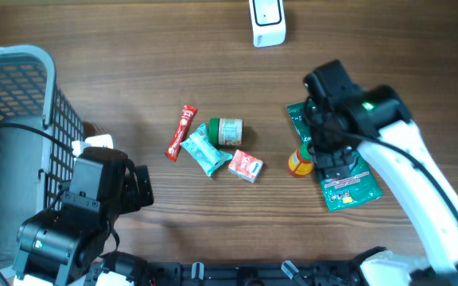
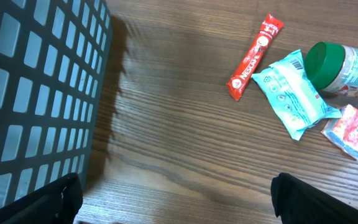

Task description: Scan the item barcode

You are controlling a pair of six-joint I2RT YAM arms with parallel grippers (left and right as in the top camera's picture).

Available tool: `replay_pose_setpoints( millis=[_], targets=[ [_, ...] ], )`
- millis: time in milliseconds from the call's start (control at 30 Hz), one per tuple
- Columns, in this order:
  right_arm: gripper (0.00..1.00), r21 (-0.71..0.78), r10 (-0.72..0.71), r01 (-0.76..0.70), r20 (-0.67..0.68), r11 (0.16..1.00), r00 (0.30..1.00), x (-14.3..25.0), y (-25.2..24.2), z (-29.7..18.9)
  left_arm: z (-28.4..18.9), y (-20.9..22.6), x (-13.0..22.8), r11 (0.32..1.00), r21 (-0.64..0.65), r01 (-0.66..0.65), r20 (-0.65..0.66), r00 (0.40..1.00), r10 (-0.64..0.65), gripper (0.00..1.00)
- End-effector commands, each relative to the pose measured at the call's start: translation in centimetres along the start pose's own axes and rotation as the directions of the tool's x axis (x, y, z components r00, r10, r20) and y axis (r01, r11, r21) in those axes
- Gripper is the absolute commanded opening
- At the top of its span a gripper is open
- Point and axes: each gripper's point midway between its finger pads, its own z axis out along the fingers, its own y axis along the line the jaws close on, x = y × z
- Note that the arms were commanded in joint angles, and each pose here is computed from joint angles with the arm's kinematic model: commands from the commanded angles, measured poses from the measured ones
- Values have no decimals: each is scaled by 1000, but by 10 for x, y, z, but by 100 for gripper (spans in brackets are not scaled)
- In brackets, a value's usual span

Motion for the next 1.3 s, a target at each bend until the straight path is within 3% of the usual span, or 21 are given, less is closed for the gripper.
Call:
replay_pose_setpoints(
  millis=[0,433,567,633,700,833,1000,1267],
  targets=[
    [98,107,23,-18,-43,994,999,4,0,27,-1,-1,0,1000,7,16,1,1000,-16,100],
    [79,221,-48,62,-70,973,996,-9,7,68,-1,-1,0,1000,7,16,1,1000,-16,100],
    [58,244,-75,91,-75,965,994,-9,5,73,-1,-1,0,1000,7,16,1,1000,-16,100],
    [52,247,-88,105,-78,963,993,-9,4,73,-1,-1,0,1000,7,16,1,1000,-16,100],
    [38,241,-130,148,-89,959,988,-9,4,73,-1,-1,0,1000,7,16,1,1000,-16,100],
    [26,180,-294,312,-121,933,948,-8,15,73,-1,-1,0,1000,7,16,1,1000,-16,100],
    [27,39,-562,569,-115,822,819,-4,45,63,-1,-1,0,1000,7,16,1,1000,-16,100],
    [37,-42,-601,600,-60,799,797,-1,69,60,-1,-1,0,1000,7,16,1,1000,-16,100]
  ],
)
